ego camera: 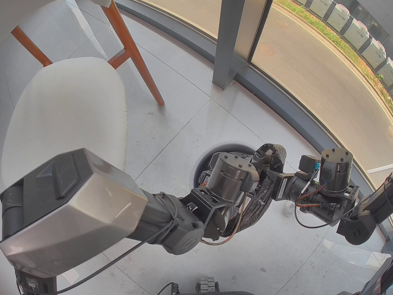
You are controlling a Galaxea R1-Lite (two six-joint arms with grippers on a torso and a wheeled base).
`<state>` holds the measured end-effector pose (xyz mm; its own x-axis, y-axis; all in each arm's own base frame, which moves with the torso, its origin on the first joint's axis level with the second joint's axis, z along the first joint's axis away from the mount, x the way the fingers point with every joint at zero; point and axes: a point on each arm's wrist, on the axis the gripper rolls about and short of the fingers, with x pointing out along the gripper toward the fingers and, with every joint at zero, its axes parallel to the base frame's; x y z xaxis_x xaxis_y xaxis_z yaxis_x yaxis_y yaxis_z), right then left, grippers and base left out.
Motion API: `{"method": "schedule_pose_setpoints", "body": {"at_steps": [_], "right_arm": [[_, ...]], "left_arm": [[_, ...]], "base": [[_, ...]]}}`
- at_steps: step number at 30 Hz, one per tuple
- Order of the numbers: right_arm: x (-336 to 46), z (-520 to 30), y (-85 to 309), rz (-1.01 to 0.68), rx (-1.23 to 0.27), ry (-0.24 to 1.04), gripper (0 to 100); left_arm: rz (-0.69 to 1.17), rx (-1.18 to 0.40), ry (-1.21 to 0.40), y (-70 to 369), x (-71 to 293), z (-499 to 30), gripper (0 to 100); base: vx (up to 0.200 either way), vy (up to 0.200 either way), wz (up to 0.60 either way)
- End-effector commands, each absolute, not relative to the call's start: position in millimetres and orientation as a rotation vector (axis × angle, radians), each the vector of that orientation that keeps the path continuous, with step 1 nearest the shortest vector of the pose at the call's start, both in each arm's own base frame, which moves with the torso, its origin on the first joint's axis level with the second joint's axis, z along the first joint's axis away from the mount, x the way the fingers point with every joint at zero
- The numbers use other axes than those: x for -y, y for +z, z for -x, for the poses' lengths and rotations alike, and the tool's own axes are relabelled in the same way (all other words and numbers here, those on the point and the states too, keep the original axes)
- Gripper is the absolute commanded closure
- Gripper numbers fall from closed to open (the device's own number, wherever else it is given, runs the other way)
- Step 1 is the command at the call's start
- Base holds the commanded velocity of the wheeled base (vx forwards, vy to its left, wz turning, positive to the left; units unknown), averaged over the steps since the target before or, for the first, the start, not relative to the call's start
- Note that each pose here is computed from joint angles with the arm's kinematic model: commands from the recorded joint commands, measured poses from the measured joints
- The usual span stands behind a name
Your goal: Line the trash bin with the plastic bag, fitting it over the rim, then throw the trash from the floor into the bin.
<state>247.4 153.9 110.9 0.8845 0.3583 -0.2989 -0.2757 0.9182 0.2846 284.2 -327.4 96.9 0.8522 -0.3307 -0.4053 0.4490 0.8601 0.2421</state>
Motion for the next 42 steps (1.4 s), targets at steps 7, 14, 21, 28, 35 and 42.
{"method": "schedule_pose_setpoints", "body": {"at_steps": [7, 14, 21, 28, 35, 42], "right_arm": [[-155, -248, 109, -0.237, -0.359, 0.334, 100], [-155, -247, 108, -0.234, -0.365, 0.333, 100], [-156, -247, 108, -0.234, -0.363, 0.335, 100], [-155, -246, 110, -0.235, -0.359, 0.335, 100], [-149, -245, 117, -0.245, -0.336, 0.334, 100], [-124, -249, 138, -0.285, -0.295, 0.416, 100]], "left_arm": [[-0.323, -0.350, -0.393, 105, 322, -294, 0], [-0.325, -0.351, -0.392, 104, 323, -294, 0], [-0.319, -0.348, -0.388, 105, 322, -294, 100], [-0.312, -0.337, -0.384, 112, 319, -294, 100], [-0.292, -0.312, -0.398, 151, 308, -283, 100], [-0.277, -0.265, -0.396, 200, 286, -272, 100]], "base": [[0.000, 0.000, 0.00], [0.000, 0.000, 0.00], [0.000, 0.000, 0.00], [0.000, 0.000, 0.00], [0.000, 0.000, 0.00], [0.000, 0.000, 0.00]]}}
